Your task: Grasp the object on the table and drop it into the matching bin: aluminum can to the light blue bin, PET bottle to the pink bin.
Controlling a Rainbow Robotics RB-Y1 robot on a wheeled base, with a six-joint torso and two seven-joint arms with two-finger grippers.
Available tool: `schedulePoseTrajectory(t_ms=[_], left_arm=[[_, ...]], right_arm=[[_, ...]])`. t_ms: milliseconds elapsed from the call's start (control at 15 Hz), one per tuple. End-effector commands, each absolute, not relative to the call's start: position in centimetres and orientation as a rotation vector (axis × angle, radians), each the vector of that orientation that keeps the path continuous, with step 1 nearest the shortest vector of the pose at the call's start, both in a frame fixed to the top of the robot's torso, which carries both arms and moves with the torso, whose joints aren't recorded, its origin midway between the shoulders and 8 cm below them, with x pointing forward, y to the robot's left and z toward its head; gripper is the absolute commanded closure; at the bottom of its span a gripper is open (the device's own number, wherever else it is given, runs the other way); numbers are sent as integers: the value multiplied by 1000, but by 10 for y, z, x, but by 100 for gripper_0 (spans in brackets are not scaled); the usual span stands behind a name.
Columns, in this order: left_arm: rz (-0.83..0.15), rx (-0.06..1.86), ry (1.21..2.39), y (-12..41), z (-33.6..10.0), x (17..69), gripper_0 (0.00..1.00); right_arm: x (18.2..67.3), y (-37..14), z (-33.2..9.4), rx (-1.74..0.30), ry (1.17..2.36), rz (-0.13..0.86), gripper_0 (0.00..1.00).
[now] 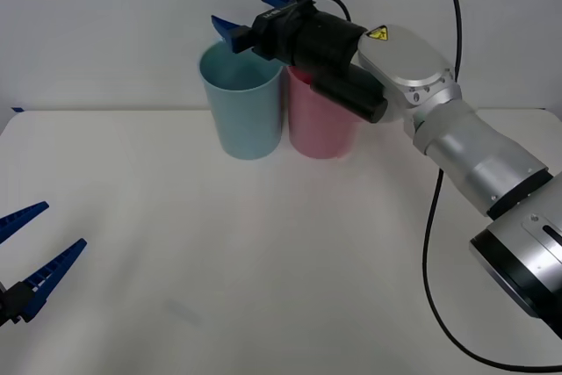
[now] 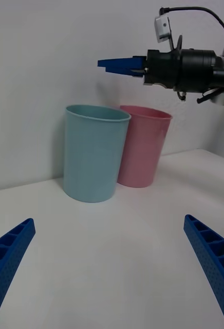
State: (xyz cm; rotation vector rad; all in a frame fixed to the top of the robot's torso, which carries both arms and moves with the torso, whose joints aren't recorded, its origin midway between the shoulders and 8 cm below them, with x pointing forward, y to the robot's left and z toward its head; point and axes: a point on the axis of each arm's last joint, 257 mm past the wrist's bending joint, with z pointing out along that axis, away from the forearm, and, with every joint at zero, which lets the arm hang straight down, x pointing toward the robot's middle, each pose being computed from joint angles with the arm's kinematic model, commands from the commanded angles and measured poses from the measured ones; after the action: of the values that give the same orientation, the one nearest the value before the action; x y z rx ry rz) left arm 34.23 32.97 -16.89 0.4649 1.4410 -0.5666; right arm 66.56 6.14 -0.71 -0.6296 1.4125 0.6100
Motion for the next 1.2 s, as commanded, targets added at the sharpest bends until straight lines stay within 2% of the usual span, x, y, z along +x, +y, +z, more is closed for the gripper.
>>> schedulePoseTrajectory(t_ms=[67,867,1200], left_arm=[[-567,465,1441,330,-169,342,0],[-567,465,1441,330,-169,342,0],[-567,465,1441,330,-169,342,0]], right_arm=[[654,47,-10,-637,1389,614,0],[549,-57,-51,-677,1328,605,0],[512,-100,-73,-666,1351,574,0]])
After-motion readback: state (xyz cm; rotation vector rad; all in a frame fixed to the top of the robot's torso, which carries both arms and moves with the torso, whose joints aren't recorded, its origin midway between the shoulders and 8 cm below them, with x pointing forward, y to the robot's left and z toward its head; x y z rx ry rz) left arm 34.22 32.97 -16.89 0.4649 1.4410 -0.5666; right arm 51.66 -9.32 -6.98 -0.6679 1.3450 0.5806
